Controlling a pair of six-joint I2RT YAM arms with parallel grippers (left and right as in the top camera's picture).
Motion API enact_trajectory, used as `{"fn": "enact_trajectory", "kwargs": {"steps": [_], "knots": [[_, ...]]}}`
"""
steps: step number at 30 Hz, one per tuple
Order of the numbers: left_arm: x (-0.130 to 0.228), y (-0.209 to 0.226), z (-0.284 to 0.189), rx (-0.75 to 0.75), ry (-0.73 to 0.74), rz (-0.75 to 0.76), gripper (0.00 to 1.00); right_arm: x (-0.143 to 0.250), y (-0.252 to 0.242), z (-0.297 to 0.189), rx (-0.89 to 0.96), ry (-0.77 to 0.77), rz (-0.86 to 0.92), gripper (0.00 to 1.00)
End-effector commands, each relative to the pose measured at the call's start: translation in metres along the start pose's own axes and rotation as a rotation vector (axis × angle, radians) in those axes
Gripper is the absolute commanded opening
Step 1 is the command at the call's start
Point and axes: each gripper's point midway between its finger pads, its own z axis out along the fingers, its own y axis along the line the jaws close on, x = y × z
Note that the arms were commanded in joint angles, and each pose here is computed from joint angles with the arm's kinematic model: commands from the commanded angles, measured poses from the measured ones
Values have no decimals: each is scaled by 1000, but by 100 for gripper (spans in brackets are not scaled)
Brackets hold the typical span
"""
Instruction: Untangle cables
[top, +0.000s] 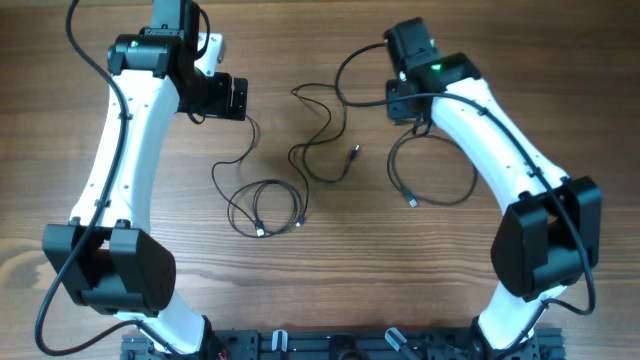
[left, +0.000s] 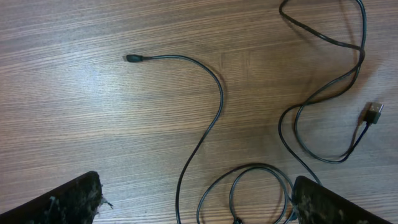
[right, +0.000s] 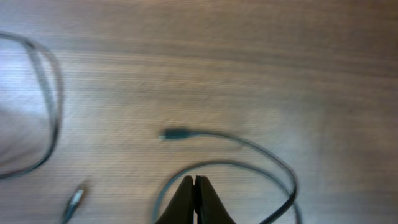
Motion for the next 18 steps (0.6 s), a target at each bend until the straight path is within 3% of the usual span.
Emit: {"fn": "enact_trajectory", "kwargs": {"steps": [1,4,9,18], "knots": [[-2,-2,-2,18,-7,4,100,12,-2,32,-157,79,-85,7],[-2,-2,-2,18,-7,4,100,28,21,46,-409,162,-80,8],[-2,-2,-2,18,-7,4,100,56,29,88,-438,268,-99,9],[-2,-2,-2,18,-7,4,100,48,-48,140,-60,234,68,6]]}}
